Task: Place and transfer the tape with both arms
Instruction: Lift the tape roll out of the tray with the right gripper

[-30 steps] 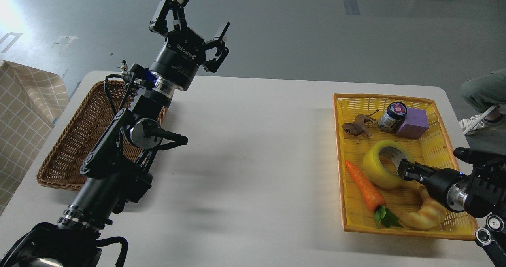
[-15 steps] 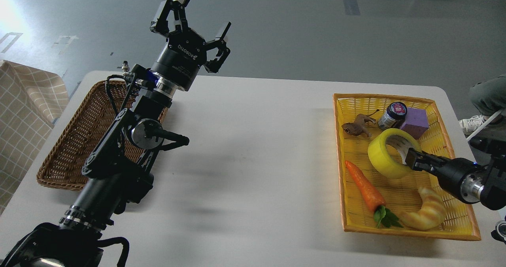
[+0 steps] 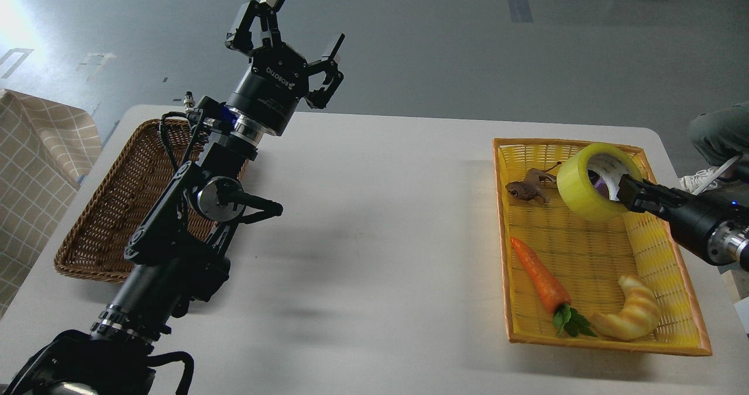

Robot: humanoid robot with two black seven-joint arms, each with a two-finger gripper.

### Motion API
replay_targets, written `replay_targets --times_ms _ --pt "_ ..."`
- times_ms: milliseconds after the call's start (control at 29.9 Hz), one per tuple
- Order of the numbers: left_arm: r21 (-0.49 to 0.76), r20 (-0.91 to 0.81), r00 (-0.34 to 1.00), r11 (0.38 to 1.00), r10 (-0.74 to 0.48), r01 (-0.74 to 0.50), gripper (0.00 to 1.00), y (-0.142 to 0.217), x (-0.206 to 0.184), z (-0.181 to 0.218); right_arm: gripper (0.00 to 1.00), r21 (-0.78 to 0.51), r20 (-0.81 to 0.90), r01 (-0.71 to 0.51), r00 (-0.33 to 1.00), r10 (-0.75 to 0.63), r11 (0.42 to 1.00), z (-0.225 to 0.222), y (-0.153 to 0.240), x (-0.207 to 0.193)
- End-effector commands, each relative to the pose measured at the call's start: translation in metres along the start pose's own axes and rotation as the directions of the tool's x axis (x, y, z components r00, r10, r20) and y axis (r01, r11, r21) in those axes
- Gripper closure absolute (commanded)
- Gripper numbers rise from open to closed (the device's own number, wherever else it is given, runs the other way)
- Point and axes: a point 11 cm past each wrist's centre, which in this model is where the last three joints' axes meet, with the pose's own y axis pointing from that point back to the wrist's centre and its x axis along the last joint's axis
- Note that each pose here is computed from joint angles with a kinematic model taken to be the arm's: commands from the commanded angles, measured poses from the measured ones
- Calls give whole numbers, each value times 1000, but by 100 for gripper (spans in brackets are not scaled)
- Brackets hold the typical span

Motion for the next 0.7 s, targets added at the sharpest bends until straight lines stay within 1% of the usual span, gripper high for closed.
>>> replay_targets --times_ms 0,67,167,267,368,468,602,669 --pt "2 6 1000 1000 1 -1 2 0 1 1 100 33 -11 -59 998 60 998 -13 -5 25" --pt "3 9 1000 1000 1 -1 2 1 2 2 100 42 -19 -79 997 80 996 -17 -5 34" --pt "3 8 1000 1000 2 -2 2 2 2 2 100 69 -33 -130 991 133 989 -32 -10 58" --pt "3 8 1000 1000 4 -4 2 2 3 2 100 75 -21 -147 989 149 986 -40 -13 63" --pt "6 7 1000 1000 9 -9 2 4 5 1 100 132 11 -162 987 162 978 -65 -24 65" --pt "5 7 1000 1000 9 -9 2 4 5 1 100 188 2 -140 990 142 972 -89 -33 59" --pt "4 7 1000 1000 7 -7 2 4 4 1 100 285 -44 -51 997 66 957 -134 -51 34" --pt "4 8 1000 1000 8 -8 2 4 4 1 100 301 -56 -23 998 42 953 -143 -57 25"
